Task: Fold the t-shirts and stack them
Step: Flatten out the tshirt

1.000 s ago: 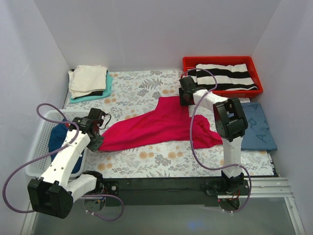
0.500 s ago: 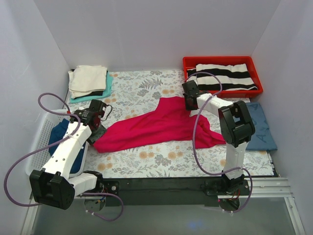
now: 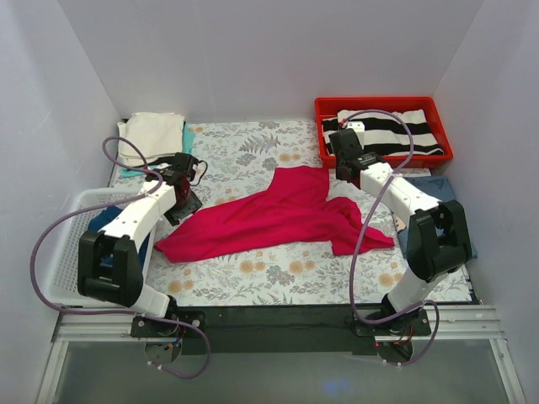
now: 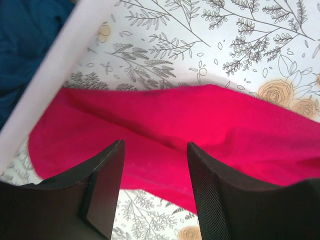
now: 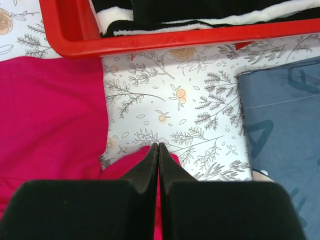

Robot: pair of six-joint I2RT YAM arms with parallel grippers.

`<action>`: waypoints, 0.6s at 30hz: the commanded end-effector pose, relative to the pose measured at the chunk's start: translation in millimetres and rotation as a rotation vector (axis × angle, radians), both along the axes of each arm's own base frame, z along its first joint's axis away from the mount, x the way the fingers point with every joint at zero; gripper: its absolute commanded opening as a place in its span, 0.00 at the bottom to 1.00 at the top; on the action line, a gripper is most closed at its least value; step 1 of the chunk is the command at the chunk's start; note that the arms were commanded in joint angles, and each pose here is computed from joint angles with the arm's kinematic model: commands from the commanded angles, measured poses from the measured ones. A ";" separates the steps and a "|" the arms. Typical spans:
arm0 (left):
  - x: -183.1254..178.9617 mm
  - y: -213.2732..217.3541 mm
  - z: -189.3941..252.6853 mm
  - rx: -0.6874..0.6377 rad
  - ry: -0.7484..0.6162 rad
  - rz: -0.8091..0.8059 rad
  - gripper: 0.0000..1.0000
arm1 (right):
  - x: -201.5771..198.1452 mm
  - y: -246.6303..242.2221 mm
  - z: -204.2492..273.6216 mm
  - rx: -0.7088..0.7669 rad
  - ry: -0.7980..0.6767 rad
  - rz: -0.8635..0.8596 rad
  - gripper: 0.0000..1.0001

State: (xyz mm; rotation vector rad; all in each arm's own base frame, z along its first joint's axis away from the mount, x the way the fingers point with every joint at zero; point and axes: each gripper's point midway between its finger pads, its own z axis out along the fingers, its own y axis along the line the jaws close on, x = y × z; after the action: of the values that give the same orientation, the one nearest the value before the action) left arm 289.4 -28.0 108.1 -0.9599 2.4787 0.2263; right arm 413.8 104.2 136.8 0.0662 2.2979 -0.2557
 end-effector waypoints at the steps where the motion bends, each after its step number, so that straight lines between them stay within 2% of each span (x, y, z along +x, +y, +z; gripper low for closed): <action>1: 20.2 -3.6 -9.6 -0.015 -0.034 -0.034 0.52 | -3.1 6.5 -5.5 0.032 0.029 0.042 0.01; 3: 27.7 0.4 -16.9 -0.021 -0.037 -0.030 0.52 | -0.4 18.5 -9.8 0.073 0.042 0.086 0.02; 4: 32.0 -2.4 -23.9 -0.045 -0.029 -0.036 0.52 | 0.3 23.2 -13.0 0.085 0.050 0.102 0.10; 9: 35.4 -8.4 -47.2 -0.085 0.025 -0.089 0.52 | 3.9 40.9 -21.7 0.144 0.072 0.163 0.31; 11: 35.2 -14.8 -54.1 -0.116 0.037 -0.113 0.52 | 7.3 47.0 -27.6 0.154 0.089 0.185 0.34; 18: 30.6 -19.3 -71.7 -0.131 0.078 -0.165 0.51 | 15.3 85.5 -53.2 0.217 0.167 0.328 0.36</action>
State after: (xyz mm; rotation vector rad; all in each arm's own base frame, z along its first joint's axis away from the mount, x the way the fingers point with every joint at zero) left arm 315.7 -43.0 36.9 -0.8542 2.6517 0.0897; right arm 413.8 159.8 69.4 -0.1433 2.4989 0.0289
